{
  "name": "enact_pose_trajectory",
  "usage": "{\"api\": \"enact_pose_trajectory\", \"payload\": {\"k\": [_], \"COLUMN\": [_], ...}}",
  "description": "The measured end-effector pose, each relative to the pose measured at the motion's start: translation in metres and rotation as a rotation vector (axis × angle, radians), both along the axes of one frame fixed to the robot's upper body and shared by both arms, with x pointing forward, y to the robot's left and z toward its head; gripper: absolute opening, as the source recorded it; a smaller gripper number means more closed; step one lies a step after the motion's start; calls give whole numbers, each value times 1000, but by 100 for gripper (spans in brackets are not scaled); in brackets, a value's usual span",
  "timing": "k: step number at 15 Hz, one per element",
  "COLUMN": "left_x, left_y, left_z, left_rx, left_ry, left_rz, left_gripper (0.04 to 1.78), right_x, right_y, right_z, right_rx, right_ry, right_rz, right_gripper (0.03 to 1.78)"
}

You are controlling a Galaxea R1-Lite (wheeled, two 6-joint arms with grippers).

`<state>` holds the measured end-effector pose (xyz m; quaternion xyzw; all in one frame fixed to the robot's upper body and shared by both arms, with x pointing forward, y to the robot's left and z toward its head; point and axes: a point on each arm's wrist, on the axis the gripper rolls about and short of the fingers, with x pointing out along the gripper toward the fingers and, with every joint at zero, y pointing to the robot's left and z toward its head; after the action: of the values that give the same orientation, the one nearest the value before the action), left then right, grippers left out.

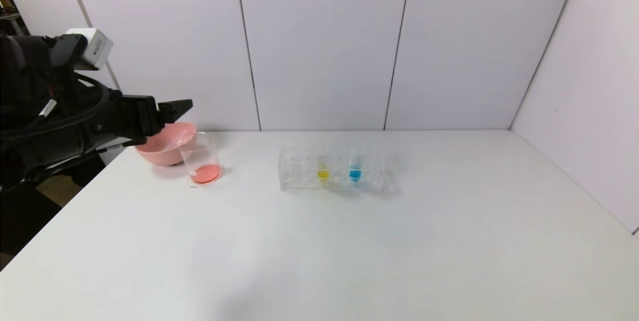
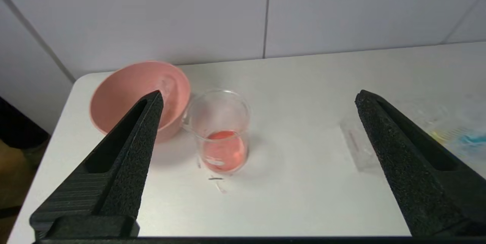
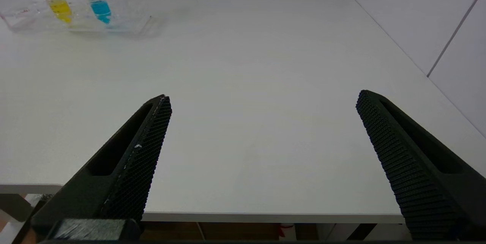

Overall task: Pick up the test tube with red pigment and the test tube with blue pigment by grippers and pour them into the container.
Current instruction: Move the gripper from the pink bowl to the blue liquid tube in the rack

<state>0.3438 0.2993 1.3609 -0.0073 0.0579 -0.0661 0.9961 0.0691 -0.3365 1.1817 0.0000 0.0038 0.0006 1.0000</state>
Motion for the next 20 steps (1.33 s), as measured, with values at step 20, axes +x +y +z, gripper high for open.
{"api": "enact_pose_trajectory", "payload": {"k": [20], "left_x": [-53], "left_y": [-123], "left_z": [-37], "left_rx": [-52], "left_ry": [40], "left_rz": [-377], "left_gripper": [176], "right_x": [0], "right_y": [0], "right_z": [0], "right_rx": [0], "right_ry": [0], "right_rz": [0], "right_gripper": [177]}}
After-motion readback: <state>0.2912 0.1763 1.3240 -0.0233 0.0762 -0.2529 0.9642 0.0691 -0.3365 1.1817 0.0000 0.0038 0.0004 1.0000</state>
